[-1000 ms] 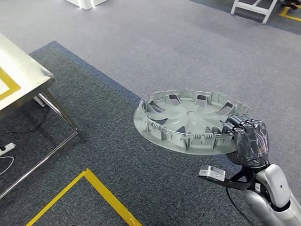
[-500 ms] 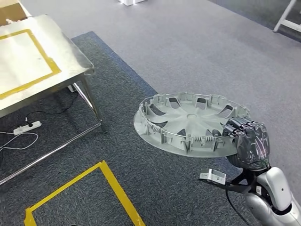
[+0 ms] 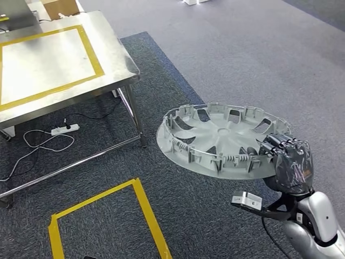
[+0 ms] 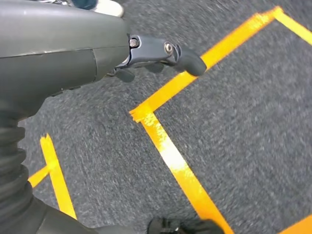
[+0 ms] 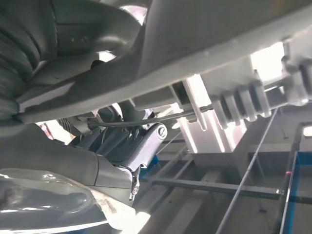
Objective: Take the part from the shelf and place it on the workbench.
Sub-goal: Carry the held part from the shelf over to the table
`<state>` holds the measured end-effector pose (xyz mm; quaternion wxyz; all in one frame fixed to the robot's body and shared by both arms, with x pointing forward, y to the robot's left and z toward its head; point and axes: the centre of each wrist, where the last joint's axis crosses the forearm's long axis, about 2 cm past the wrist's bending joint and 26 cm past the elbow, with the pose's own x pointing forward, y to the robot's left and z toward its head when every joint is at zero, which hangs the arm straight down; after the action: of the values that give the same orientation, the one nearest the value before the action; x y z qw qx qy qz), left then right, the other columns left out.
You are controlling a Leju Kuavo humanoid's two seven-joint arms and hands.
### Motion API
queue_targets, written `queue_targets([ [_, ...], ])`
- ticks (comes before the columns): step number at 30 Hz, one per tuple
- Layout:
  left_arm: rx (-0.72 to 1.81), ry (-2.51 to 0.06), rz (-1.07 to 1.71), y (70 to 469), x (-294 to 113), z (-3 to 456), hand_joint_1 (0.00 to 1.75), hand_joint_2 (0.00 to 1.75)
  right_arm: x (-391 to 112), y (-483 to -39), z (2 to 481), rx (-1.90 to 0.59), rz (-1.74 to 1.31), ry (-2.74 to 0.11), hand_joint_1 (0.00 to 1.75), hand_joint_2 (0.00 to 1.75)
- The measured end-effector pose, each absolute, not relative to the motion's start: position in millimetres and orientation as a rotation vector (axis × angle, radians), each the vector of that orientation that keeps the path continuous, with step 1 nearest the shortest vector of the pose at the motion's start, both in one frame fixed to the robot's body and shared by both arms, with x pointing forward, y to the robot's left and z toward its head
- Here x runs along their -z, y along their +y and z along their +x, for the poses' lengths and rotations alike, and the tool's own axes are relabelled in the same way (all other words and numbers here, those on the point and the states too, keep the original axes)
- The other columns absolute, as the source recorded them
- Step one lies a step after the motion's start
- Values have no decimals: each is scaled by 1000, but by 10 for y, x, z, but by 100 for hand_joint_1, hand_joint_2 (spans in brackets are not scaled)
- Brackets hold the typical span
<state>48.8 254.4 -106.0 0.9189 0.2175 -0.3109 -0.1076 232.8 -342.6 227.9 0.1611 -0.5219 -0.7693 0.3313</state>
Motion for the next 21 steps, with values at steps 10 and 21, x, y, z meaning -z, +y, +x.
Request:
queue_targets([
  [10, 179, -637, 452, 2575, 1060, 515, 0, 175, -2464, -3380, 2614, -964, -1494, -2240, 175, 175],
  [21, 169, -629, 461, 2599, 1062, 513, 0, 175, -2515, -3301, 2821, -963, -1487, -2258, 175, 175],
])
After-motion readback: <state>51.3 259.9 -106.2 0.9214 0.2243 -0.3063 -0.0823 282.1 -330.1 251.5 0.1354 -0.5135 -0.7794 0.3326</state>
